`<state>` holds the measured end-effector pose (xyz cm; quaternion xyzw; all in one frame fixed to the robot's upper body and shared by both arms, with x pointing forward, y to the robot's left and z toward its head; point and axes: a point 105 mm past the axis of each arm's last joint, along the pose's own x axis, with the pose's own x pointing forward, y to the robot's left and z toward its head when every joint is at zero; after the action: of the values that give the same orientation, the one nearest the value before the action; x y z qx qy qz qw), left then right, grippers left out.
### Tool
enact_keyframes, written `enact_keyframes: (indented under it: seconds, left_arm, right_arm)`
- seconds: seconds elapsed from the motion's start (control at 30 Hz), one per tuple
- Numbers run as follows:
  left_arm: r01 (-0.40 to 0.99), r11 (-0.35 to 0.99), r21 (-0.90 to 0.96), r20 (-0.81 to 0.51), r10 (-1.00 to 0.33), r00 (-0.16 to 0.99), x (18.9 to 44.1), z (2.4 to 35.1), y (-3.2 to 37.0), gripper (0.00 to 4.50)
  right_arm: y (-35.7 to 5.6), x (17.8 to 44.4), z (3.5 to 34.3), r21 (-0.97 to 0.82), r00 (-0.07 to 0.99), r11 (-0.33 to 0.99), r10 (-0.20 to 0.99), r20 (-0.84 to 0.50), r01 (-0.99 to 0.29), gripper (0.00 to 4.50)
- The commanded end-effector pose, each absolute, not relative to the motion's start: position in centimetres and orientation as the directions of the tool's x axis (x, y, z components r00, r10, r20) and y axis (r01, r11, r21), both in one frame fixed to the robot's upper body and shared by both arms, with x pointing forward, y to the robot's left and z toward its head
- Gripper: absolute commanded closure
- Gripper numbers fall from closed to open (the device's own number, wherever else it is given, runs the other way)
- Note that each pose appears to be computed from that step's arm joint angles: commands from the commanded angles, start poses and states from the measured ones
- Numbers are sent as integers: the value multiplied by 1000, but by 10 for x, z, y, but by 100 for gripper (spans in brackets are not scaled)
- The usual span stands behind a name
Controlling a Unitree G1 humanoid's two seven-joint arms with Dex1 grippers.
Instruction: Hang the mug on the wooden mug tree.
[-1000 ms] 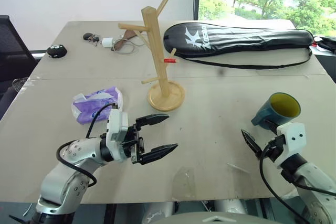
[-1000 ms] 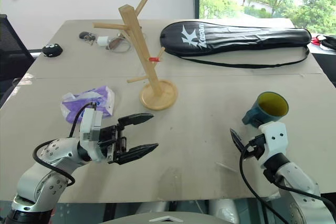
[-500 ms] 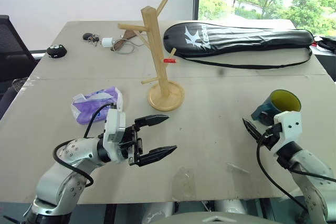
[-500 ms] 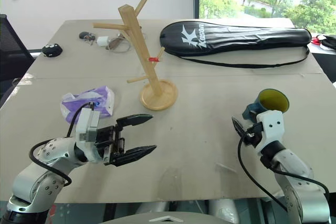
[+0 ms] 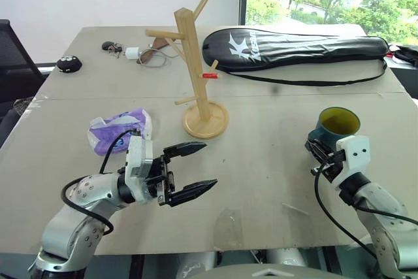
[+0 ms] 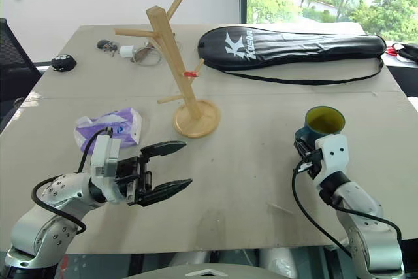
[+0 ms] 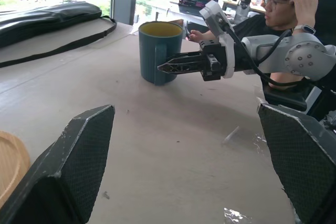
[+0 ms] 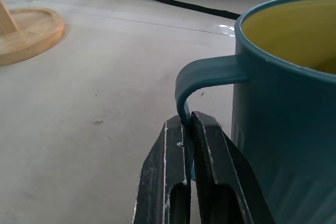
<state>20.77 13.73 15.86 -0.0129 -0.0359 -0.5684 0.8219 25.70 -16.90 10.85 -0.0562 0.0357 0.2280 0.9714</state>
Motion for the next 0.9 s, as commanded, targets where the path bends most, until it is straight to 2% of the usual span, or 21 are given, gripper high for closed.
enact_keyframes:
  seconds: [0.03,0.13,0.27,0.4,0.9]
  left_arm:
    - [893,442,80,216,-883,418,211,180,144,0]
    - [844,529,91,340,-813,473,207,184,164,0]
    - [801,593,84,335,-773,538,202,176,181,0]
    - [779,622,77,321,-755,571,197,177,187,0]
    - [727,684,63,346,-698,627,177,184,193,0]
  right_arm:
    - [-147,261,142,-136,810,802,587,-3,-582,444]
    - [-118,273,180,-151,693,693,718,59,-705,444]
    - [-78,282,215,-150,551,554,832,63,-819,444]
    - [-49,285,242,-160,450,449,892,34,-879,444]
    - [-15,279,265,-222,351,337,936,-25,-915,444]
